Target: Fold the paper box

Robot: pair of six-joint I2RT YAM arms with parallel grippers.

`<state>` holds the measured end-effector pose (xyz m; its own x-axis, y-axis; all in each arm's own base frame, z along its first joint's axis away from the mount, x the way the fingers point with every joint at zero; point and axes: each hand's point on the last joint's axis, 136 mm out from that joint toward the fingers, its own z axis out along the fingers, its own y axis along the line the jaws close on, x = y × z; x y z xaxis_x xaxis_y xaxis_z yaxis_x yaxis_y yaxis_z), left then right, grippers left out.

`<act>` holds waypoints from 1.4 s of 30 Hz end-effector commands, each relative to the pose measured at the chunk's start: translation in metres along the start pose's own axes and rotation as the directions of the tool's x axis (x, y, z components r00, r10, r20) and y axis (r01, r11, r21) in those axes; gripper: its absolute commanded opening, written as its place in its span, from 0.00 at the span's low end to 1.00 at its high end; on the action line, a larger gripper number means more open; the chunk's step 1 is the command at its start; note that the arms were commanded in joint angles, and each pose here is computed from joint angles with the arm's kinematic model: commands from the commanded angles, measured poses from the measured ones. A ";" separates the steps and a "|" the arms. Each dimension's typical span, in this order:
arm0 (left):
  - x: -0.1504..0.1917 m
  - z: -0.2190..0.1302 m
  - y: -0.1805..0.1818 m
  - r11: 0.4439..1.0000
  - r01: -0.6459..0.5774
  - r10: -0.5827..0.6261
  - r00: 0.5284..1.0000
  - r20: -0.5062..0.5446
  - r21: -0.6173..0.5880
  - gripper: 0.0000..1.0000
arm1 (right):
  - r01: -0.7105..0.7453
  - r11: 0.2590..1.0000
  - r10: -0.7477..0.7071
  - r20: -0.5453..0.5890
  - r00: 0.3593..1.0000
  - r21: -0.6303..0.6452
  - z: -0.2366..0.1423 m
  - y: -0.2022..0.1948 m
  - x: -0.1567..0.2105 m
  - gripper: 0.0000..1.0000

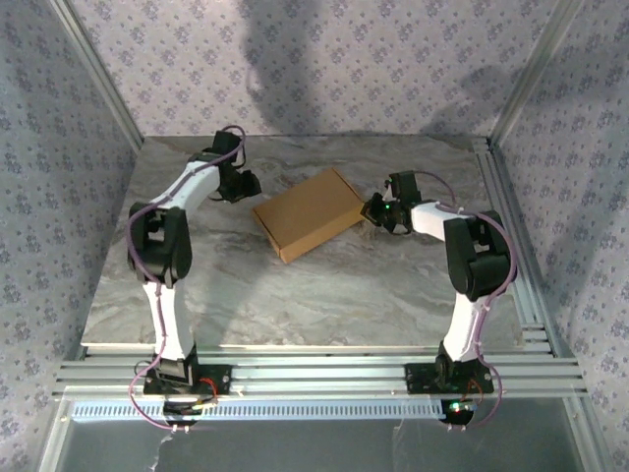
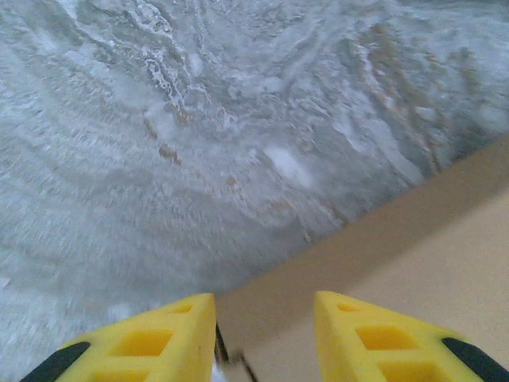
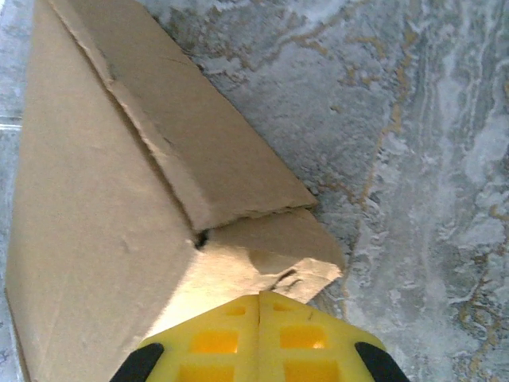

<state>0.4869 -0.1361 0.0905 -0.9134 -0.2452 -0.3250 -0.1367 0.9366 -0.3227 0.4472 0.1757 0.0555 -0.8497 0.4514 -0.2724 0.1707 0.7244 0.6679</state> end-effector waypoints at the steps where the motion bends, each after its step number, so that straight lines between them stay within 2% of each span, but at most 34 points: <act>1: -0.001 0.009 -0.024 0.997 -0.044 0.048 0.997 -0.054 0.071 0.37 | -0.022 1.000 0.022 -0.034 0.999 0.020 0.004 -0.012 0.008 0.01; 6: 0.013 0.042 -0.035 0.990 -0.066 0.084 0.986 -0.147 0.127 0.35 | -0.026 1.000 0.025 -0.054 0.998 -0.007 0.013 -0.011 0.005 0.01; 12: 0.045 0.054 -0.051 0.976 -0.098 0.140 0.967 -0.214 0.194 0.32 | -0.011 1.000 0.009 -0.079 0.997 -0.020 0.022 -0.001 -0.005 0.01; 22: 0.092 0.057 -0.064 0.968 -0.133 0.181 0.957 -0.226 0.212 0.31 | 0.008 0.999 -0.016 -0.145 0.989 -0.051 0.042 0.017 0.007 0.01; 28: 0.103 0.050 -0.059 0.976 -0.105 0.144 0.968 -0.204 0.188 0.31 | 0.024 0.998 -0.033 -0.161 0.986 -0.055 0.042 0.025 0.017 0.01; 34: 0.109 0.048 -0.050 0.987 -0.042 0.071 0.981 -0.179 0.158 0.30 | 0.060 0.996 -0.070 -0.170 0.983 -0.065 0.022 0.036 0.046 0.01; 37: 0.110 0.045 -0.052 0.988 -0.017 0.042 0.987 -0.157 0.156 0.29 | 0.070 0.997 -0.076 -0.214 0.974 -0.035 0.020 0.028 0.078 0.01; 42: 0.114 0.043 -0.064 0.985 -0.018 0.043 0.988 -0.147 0.172 0.28 | 0.073 0.996 -0.081 -0.240 0.967 -0.044 0.020 0.032 0.107 0.01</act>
<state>0.4307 -0.2067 0.0482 -0.9434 -0.2092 -0.2572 -0.0735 0.8883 -0.4533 0.3986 0.2201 0.0276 -0.9211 0.3415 -0.1867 0.1564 0.7640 0.6260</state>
